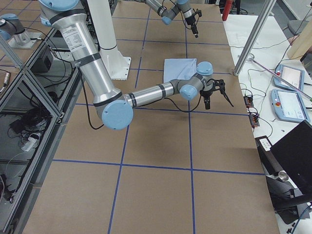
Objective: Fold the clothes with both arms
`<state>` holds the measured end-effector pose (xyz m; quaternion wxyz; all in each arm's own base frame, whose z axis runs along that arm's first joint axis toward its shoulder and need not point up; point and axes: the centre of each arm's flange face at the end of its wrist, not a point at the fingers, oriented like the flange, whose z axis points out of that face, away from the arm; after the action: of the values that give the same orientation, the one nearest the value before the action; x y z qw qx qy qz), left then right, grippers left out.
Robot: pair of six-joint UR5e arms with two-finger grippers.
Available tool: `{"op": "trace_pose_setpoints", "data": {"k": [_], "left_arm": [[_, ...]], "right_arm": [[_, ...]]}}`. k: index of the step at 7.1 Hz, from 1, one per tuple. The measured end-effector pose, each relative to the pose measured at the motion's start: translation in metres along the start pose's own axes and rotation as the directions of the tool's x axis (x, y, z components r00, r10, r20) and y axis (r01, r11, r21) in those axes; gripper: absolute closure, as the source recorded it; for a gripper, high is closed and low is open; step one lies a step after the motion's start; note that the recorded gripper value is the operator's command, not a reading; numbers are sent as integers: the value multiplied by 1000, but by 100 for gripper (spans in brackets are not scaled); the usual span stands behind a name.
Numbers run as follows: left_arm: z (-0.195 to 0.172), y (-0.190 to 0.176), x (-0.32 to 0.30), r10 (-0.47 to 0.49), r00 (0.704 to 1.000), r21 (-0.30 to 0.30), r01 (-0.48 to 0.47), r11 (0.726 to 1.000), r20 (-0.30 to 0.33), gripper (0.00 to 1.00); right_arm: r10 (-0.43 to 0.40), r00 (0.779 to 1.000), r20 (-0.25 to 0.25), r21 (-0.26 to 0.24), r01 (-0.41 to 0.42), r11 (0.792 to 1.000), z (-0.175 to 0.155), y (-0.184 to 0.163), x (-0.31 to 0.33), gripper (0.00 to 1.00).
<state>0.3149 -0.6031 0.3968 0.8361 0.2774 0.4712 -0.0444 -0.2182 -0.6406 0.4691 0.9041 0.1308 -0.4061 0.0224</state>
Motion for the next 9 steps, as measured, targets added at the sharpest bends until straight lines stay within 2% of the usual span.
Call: {"op": "trace_pose_setpoints", "data": {"k": [1,2,3,4,5,7,9], "left_arm": [[-28,-4,-64,104,994,-44,-103,994,21,0],[-56,-10,-122,192,980,-92,-188,978,47,0],[-89,-24,-175,263,962,-149,-250,957,76,0],[-128,-44,-227,324,940,-208,-298,932,108,0],[-166,-58,-274,352,927,-275,-308,911,129,0],[-225,-59,-331,300,942,-388,-222,895,153,0],[-248,-12,-352,233,956,-452,-132,882,176,0]], "right_arm": [[-57,998,-10,-48,57,997,-16,17,79,0],[-80,997,-12,-94,78,993,-32,41,145,0],[-87,996,3,-131,87,988,-49,73,206,0],[-78,997,19,-144,80,986,-65,101,254,0],[-51,998,22,-154,54,987,-75,120,282,0],[-10,1000,6,-208,11,978,-79,130,294,0],[-58,998,-36,-252,47,967,-96,124,284,0]]}}
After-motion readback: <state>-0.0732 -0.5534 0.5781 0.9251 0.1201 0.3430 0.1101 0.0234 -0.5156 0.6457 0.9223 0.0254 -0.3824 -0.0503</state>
